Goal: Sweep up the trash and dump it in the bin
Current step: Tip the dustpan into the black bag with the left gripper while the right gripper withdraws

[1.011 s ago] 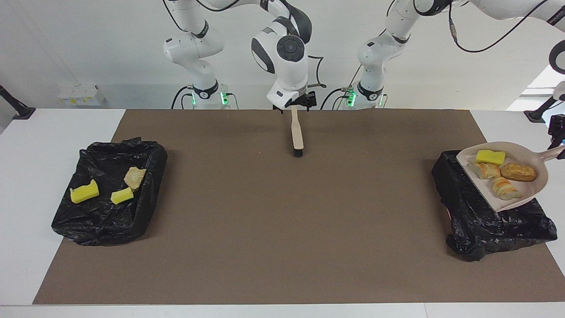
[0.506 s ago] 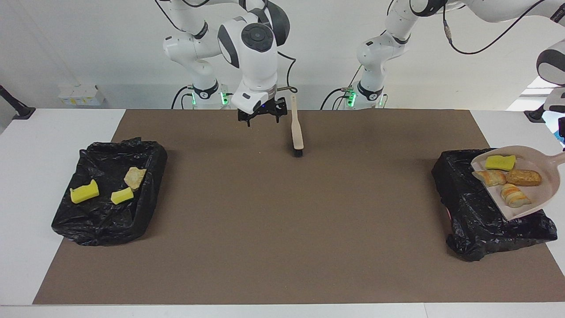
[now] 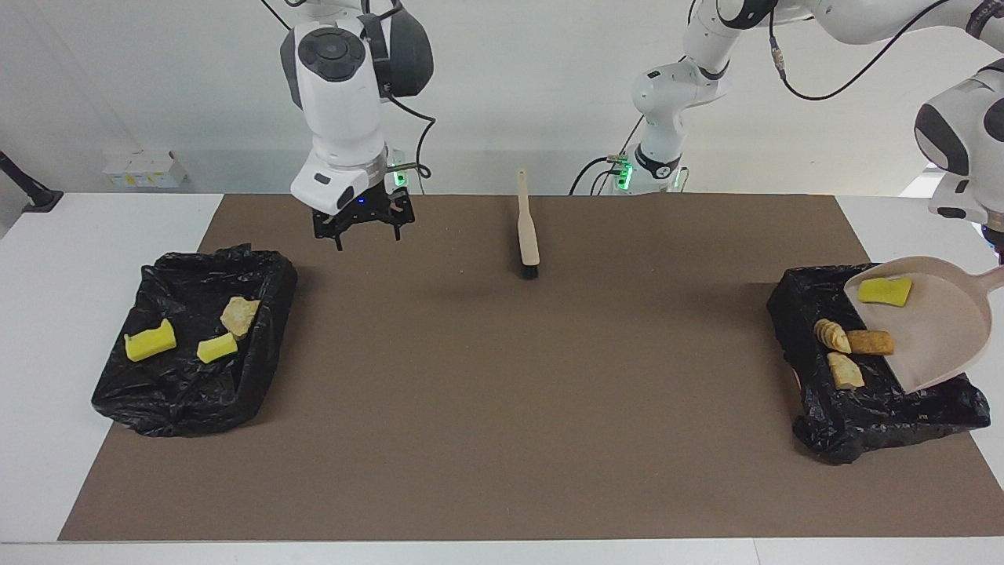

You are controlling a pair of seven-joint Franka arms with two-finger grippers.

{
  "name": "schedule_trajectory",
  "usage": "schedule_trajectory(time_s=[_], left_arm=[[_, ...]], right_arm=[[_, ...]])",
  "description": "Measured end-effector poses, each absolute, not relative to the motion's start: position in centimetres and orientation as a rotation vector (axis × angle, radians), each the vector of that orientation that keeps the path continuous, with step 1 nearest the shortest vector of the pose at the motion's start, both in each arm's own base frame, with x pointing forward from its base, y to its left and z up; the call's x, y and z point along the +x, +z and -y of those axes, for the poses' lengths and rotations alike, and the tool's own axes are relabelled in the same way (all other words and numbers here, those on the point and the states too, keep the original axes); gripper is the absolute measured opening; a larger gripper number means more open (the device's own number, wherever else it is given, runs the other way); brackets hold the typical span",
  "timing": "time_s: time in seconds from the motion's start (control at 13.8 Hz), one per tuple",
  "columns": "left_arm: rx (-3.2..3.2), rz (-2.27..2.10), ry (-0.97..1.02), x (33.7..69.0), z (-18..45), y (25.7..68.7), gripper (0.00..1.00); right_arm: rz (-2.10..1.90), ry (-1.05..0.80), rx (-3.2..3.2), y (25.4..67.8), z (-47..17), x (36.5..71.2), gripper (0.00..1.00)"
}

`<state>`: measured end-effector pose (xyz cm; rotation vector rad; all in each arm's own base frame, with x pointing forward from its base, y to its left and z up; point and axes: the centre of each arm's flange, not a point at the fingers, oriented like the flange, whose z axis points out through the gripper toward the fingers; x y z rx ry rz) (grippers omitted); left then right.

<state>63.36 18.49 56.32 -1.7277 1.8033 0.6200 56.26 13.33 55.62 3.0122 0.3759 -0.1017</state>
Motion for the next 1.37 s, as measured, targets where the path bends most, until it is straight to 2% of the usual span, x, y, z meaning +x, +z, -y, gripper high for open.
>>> schedule_trajectory(time_s=[0.43,0.72,1.37], left_arm=[[-1.617,-1.696,0.723,62.3,-17.6,60.2,0.33],[-1.645,-1.583,0.742,62.0,-14.6,59.7,0.33],[-1.569,-1.498,0.85,61.0,-8.8,60.2,0.33]], right_arm=[[-0.156,0.003,3.027,59.4,-5.4,57.6,1.0],[-0.038,-0.016,3.029,60.7,-2.0,56.7,1.0],[0.152,-0.034,3.079,61.1,0.3,55.4,1.0]])
